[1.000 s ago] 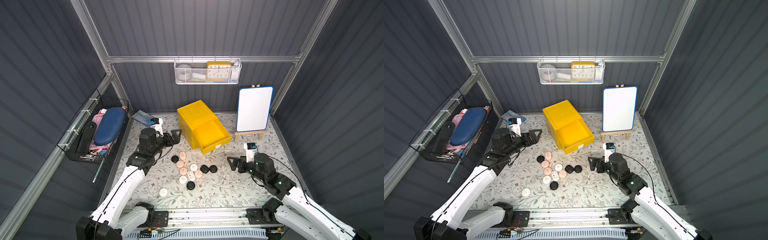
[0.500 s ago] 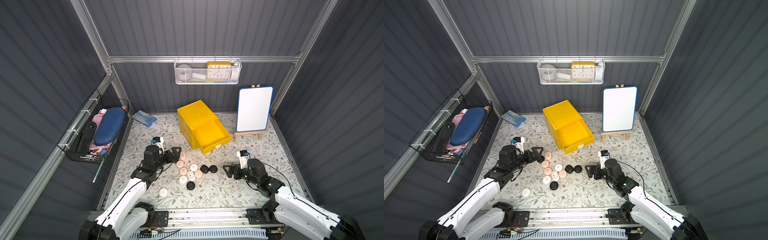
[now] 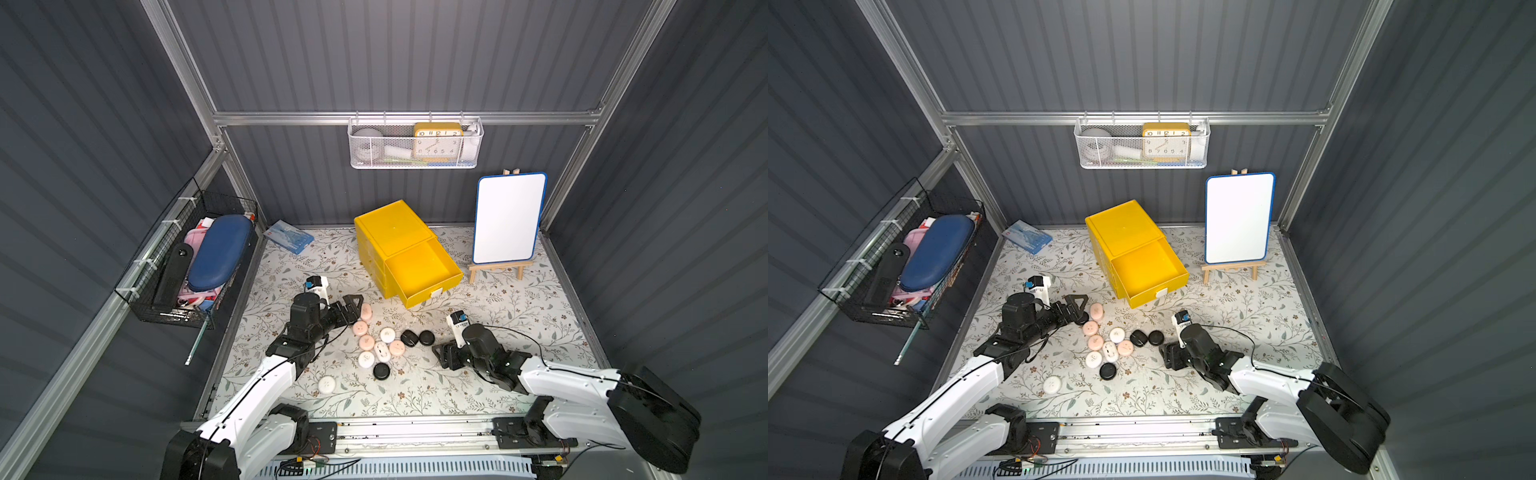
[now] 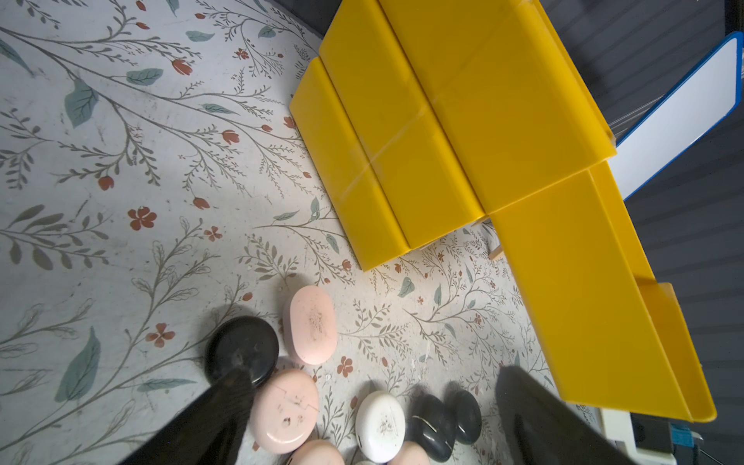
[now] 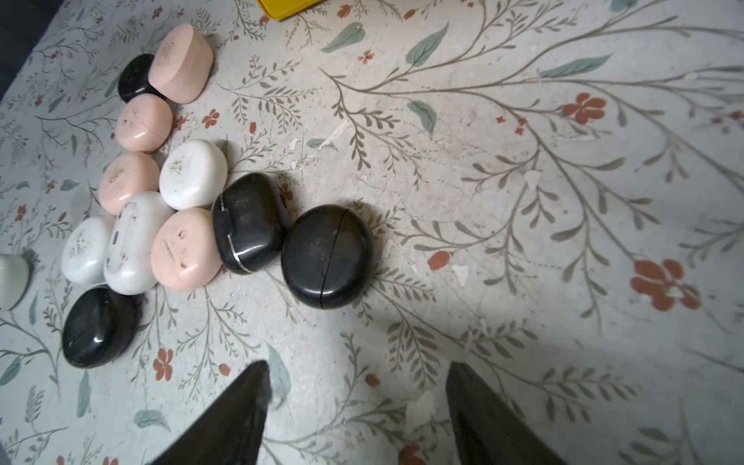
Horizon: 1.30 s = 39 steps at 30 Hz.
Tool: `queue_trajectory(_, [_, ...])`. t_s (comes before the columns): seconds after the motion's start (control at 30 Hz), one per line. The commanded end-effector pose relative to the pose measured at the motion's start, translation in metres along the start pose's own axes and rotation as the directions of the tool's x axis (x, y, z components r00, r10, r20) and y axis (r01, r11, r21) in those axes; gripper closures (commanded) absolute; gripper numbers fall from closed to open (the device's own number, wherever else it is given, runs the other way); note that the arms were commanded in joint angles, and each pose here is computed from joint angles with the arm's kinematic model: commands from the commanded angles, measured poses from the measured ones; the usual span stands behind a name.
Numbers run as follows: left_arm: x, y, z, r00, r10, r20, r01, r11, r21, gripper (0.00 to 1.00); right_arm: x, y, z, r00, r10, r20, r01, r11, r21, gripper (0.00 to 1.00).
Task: Put the bluetooth earphones in the drawer according to color
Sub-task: Pick up the Bluetooth earphone from the center of the board.
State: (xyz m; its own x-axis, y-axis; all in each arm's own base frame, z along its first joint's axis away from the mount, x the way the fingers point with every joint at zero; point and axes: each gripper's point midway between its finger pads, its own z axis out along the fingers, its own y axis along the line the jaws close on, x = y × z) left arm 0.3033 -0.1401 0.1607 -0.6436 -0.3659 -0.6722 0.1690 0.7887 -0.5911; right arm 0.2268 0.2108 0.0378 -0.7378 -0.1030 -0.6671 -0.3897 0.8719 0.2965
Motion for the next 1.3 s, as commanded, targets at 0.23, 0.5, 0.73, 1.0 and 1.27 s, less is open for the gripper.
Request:
queue_trajectory(0.23, [-0.001, 0.003, -0.002, 1.000, 0.003, 0.022, -0.002, 1.000, -0.005, 0.01, -0.009, 0.001, 0.029, 0.991, -0.118, 0.061, 0.110, 0.988, 0.112, 0.27])
queue_trajectory(0.5, [-0.005, -0.001, -0.005, 1.000, 0.010, 0.030, -0.010, 1.000, 0.001, 0.01, -0.001, -0.007, 0.053, 0.991, -0.115, 0.071, 0.103, 0.982, 0.157, 0.28])
queue_trajectory(0.73, [-0.007, -0.001, -0.006, 0.999, 0.012, 0.032, -0.012, 1.000, -0.002, 0.01, 0.007, -0.008, 0.062, 0.992, -0.112, 0.053, 0.103, 0.983, 0.151, 0.35])
queue_trajectory(1.0, [-0.008, -0.002, -0.007, 0.999, 0.013, 0.034, -0.013, 1.000, 0.002, 0.01, 0.009, -0.005, 0.046, 0.988, -0.146, 0.043, 0.137, 0.975, 0.173, 0.50])
queue_trajectory(1.27, [-0.010, -0.003, -0.008, 0.999, 0.012, 0.040, -0.012, 1.000, 0.003, 0.01, 0.002, 0.009, 0.020, 0.989, -0.135, 0.063, 0.126, 0.984, 0.125, 0.58])
